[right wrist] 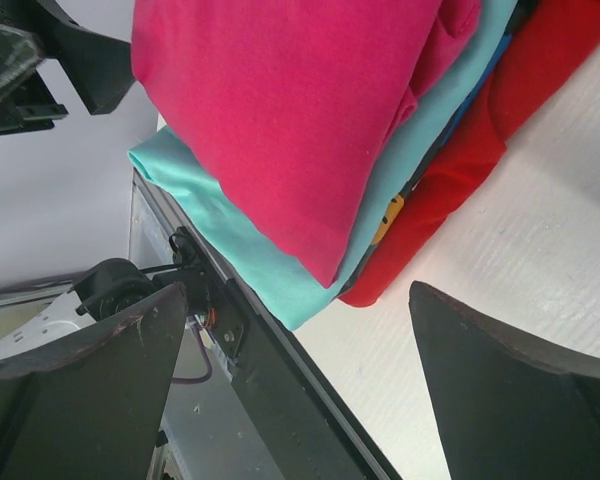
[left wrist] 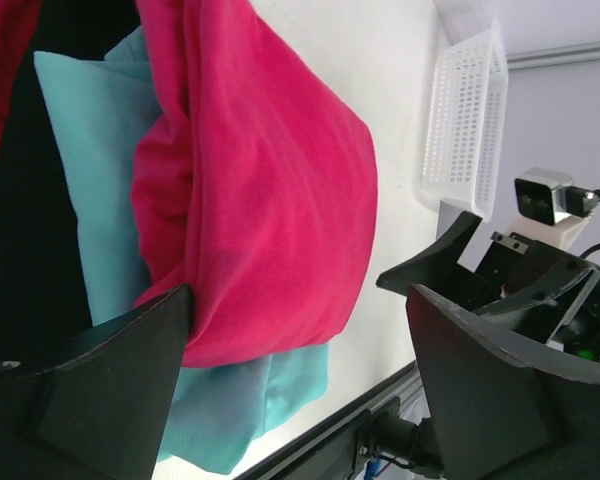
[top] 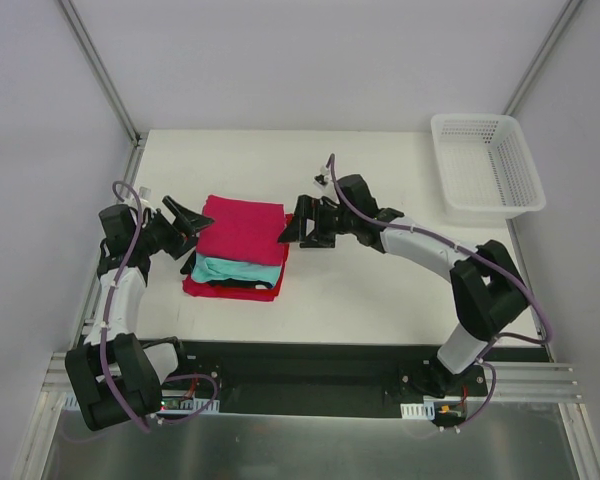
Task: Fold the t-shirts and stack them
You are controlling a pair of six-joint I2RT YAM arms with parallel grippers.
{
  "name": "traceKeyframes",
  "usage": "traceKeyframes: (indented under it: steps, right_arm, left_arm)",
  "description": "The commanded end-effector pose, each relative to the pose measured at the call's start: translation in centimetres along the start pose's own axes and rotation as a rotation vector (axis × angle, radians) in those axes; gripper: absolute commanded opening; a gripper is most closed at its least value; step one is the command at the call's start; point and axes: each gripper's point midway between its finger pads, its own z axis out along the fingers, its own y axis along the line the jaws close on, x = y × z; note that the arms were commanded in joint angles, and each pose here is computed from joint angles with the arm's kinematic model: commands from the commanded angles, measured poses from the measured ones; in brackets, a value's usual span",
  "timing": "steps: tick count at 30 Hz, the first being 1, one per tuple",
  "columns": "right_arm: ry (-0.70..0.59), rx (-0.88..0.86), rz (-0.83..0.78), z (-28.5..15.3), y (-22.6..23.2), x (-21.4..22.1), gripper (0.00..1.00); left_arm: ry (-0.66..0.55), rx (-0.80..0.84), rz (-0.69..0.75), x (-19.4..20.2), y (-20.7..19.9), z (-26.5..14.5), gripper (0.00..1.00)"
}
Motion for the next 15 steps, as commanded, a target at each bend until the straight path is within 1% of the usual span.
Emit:
traceKeyframes:
  steps: [1, 2, 6, 8, 9, 10, 15]
  right_arm:
    - [-0.069, -0.046, -0.027, 0.3, 2.4, -2.7, 0.96]
    - [-0.073, -0.049, -0.025, 0.6, 2.6, -3.2, 0.96]
    - [-0.071, -0.073, -0.02, 1.4, 3.1, -3.8, 0.96]
    - [-0.07, -0.078, -0.015, 1.7, 3.1, -3.8, 0.96]
    - [-0.069, -0.08, -0.009, 1.9, 2.9, -3.6, 0.96]
    - [-0.068, -0.08, -0.008, 1.9, 2.9, -3.5, 0.96]
    - [-0.06, -0.073, -0.002, 2.2, 2.3, -3.1, 0.96]
  left_arm:
    - [0.017, -0.051, -0.022, 0.6, 1.2, 0.2, 0.83]
    - [0.018, -0.058, -0.029, 0.7, 1.4, 0.2, 0.78]
    - [0.029, -0.073, -0.052, 1.0, 2.1, 0.4, 0.67]
    - [0.036, -0.076, -0.057, 1.2, 2.2, 0.4, 0.66]
    - [0.04, -0.08, -0.063, 1.3, 2.3, 0.4, 0.62]
    - [0.044, -0.082, -0.067, 1.4, 2.4, 0.4, 0.61]
    - [0.057, -0.081, -0.078, 1.8, 2.2, 0.1, 0.56]
